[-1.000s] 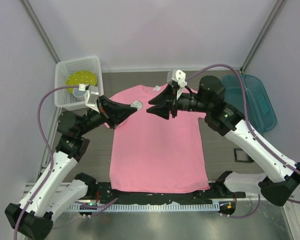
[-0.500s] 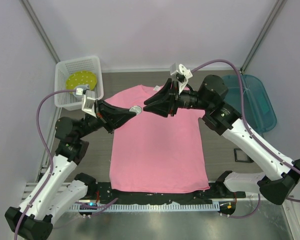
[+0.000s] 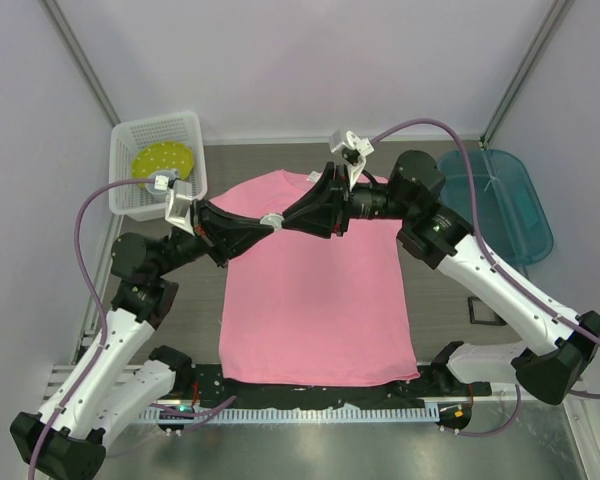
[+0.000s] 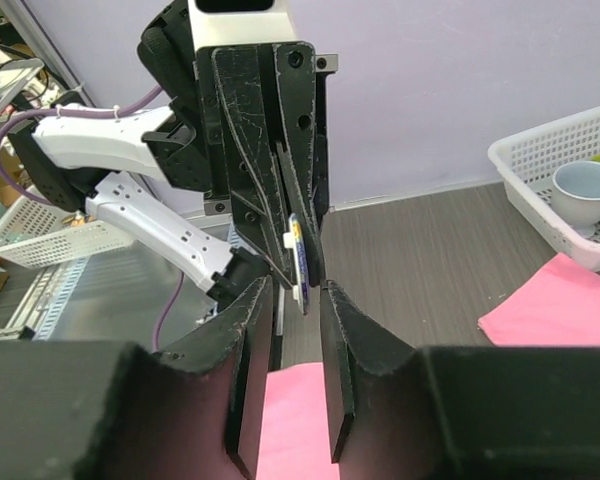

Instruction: Pin the brooch onto the clothing

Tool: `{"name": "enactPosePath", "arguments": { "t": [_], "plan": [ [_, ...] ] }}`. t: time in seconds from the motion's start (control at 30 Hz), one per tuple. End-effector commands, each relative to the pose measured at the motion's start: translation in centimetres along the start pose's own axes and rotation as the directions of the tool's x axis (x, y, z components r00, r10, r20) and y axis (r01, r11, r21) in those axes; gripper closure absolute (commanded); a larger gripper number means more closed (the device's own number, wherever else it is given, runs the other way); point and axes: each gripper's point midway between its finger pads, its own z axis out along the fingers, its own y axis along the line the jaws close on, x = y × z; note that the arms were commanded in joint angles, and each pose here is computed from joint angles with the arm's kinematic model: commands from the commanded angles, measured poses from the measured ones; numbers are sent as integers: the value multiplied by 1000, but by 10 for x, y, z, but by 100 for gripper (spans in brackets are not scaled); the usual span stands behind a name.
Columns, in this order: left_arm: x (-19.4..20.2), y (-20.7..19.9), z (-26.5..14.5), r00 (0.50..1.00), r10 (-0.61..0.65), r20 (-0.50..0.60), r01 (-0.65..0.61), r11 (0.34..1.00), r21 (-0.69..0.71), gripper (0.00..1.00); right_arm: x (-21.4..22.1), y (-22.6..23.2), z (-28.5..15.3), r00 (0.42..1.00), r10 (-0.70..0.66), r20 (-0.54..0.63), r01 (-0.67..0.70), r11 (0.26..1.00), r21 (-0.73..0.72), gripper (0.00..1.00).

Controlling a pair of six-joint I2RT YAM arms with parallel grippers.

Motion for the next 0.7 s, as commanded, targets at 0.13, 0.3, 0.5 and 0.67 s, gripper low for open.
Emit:
{"name": "enactPosePath", "arguments": {
  "t": [0.13,0.3,0.5,0.67],
  "plan": [
    [-13,-11,2,999,44,27,-45,998,51,100,-4,8,5,1000,-25,12,26,999,-38,85],
    [-8,-11,1,998,62,-6,-62,997,51,91,-3,7,4,999,-42,-6,41,999,-28,99],
    [12,-4,-12,947,246,-208,-241,969,51,66,15,6,-6,990,-85,-112,84,996,-14,99],
    [33,-7,-29,861,368,-349,-335,929,154,67,22,8,-10,985,-95,-145,93,995,-20,99]
  ]
}}
